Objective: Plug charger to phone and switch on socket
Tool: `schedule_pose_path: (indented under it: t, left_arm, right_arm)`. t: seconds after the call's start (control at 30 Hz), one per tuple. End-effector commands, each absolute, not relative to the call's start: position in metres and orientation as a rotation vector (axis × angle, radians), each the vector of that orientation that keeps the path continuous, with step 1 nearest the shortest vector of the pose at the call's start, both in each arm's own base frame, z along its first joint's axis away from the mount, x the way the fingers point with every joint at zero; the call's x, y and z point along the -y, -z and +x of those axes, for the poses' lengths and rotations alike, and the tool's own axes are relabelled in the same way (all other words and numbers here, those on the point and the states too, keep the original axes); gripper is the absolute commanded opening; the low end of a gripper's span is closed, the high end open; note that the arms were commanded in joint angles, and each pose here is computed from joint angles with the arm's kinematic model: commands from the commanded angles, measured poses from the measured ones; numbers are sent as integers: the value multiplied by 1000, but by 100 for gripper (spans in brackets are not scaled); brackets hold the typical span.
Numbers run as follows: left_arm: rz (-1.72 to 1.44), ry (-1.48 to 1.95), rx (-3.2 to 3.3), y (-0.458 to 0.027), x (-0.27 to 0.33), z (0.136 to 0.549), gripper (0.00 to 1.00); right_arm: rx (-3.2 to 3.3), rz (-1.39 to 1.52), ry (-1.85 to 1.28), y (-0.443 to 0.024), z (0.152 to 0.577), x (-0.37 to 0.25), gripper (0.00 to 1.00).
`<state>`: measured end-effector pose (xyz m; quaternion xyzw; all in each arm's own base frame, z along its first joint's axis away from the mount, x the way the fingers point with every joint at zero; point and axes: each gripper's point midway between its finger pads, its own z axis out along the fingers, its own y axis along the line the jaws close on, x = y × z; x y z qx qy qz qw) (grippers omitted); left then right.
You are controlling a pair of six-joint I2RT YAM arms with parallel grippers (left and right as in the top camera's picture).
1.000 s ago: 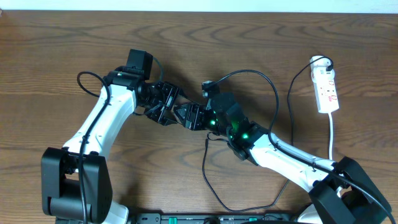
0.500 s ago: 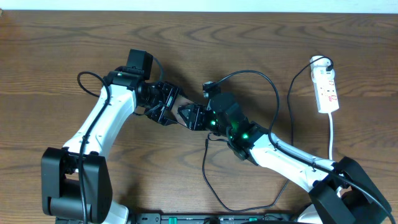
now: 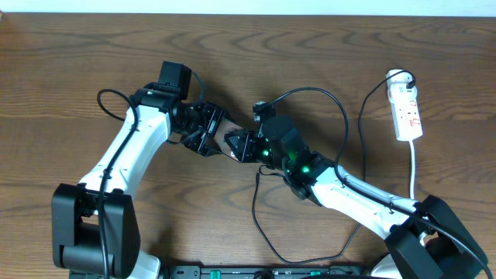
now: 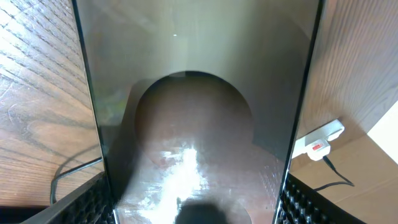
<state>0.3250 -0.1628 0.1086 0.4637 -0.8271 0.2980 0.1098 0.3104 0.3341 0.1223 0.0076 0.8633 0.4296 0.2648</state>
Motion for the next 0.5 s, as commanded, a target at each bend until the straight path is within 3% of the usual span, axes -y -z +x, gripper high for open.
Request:
schedule_pose_path:
  t: [0.0, 0.47]
  left_arm:
    - [1321, -966, 2439, -131, 172, 330, 7]
    - [1322, -966, 2439, -131, 172, 330, 7]
  right_arm:
    - [-2320, 10, -1164, -127, 312, -339, 20]
    - [-2323, 11, -1162, -126, 312, -339, 10]
